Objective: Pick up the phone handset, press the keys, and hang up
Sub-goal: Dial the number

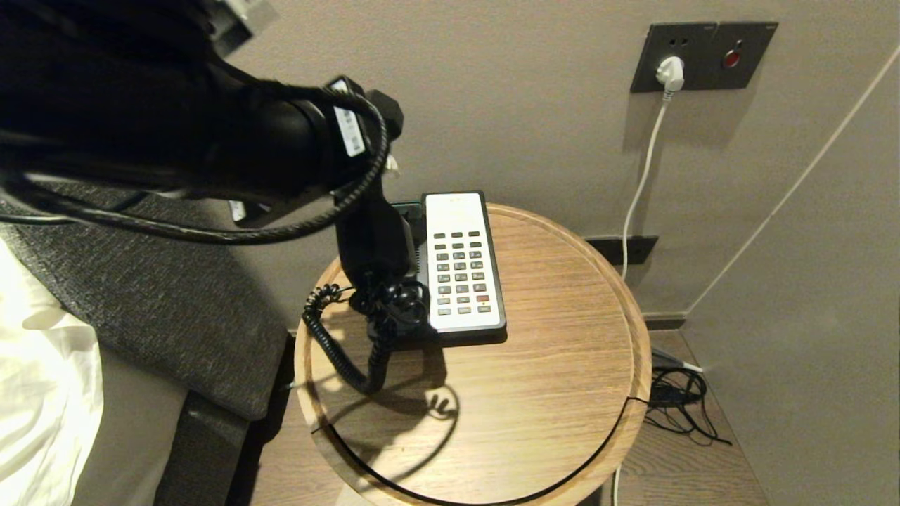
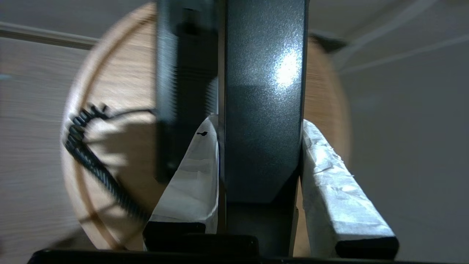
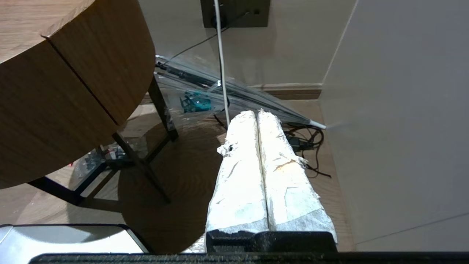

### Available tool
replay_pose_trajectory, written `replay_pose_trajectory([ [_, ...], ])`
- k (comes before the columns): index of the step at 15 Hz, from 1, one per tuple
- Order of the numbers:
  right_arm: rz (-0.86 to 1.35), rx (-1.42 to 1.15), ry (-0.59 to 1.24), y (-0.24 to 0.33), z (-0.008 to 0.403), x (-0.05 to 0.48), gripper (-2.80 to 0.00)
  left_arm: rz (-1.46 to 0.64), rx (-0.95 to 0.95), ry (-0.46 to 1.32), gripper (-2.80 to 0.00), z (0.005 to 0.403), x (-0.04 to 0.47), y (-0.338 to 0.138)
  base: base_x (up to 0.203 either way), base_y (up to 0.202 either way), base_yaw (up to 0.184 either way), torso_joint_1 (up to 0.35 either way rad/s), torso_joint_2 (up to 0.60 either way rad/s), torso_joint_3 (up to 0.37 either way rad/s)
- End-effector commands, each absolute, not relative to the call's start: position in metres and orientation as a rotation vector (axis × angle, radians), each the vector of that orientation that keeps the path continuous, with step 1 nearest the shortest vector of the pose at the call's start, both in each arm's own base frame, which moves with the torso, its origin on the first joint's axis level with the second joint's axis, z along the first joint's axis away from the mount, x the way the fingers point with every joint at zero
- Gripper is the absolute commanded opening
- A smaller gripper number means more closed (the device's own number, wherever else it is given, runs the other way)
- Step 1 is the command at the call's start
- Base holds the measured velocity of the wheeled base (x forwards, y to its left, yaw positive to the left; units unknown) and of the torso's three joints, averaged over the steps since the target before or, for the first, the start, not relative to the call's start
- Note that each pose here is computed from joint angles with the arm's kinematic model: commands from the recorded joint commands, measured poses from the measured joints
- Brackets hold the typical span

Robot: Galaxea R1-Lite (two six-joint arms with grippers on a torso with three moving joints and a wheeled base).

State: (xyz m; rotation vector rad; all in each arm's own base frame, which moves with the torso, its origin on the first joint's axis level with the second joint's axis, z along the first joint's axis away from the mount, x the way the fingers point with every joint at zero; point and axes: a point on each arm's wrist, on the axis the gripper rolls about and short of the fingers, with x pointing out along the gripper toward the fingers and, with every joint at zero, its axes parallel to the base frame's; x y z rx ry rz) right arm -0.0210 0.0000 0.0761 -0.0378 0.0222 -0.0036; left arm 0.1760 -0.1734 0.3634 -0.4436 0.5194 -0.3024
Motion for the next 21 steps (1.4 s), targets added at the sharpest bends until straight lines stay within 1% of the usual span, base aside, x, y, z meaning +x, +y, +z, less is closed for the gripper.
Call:
replay_pose_trajectory([
  [1, -0.003, -0.038, 0.022, 0.000, 0.076, -0.021, -2.80, -0.420, -0.553, 0.447, -2.80, 0.395, 0.131, -0.130, 0.000, 0.000, 0.000, 0.000, 0.00, 0.000],
  [4, -0.003, -0.038, 0.022, 0.000, 0.076, -0.021, -2.80, -0.617, -0.611, 0.464, -2.80, 0.402, 0.091, -0.093, 0.000, 0.000, 0.000, 0.000, 0.00, 0.000],
  [5, -0.003, -0.038, 0.022, 0.000, 0.076, -0.021, -2.80, -0.677, -0.616, 0.503, -2.80, 0.395, 0.082, -0.084, 0.000, 0.000, 0.000, 0.000, 0.00, 0.000],
  [7, -0.003, -0.038, 0.022, 0.000, 0.076, -0.021, -2.80, -0.724, -0.637, 0.576, -2.80, 0.378, 0.070, -0.072, 0.000, 0.000, 0.000, 0.000, 0.00, 0.000],
  [10, -0.003, -0.038, 0.022, 0.000, 0.076, -0.021, -2.80, -0.804, -0.712, 0.709, -2.80, 0.355, 0.063, -0.060, 0.000, 0.000, 0.000, 0.000, 0.00, 0.000],
  [12, -0.003, -0.038, 0.022, 0.000, 0.076, -0.021, -2.80, -0.780, -0.754, 0.682, -2.80, 0.342, 0.072, -0.059, 0.000, 0.000, 0.000, 0.000, 0.00, 0.000],
  [13, -0.003, -0.038, 0.022, 0.000, 0.076, -0.021, -2.80, -0.784, -0.785, 0.629, -2.80, 0.340, 0.076, -0.057, 0.000, 0.000, 0.000, 0.000, 0.00, 0.000],
  [15, 0.001, -0.049, 0.022, 0.000, 0.076, -0.021, -2.80, -0.806, -0.852, 0.612, -2.80, 0.338, 0.073, -0.051, 0.000, 0.000, 0.000, 0.000, 0.00, 0.000],
  [19, -0.003, -0.034, 0.022, 0.000, 0.076, -0.021, -2.80, -0.758, -0.882, 0.522, -2.80, 0.339, 0.075, -0.042, 0.000, 0.000, 0.000, 0.000, 0.00, 0.000],
  [21, -0.003, -0.024, 0.020, 0.000, 0.077, -0.021, -2.80, -0.733, -0.902, 0.501, -2.80, 0.338, 0.084, -0.041, 0.000, 0.000, 0.000, 0.000, 0.00, 0.000],
])
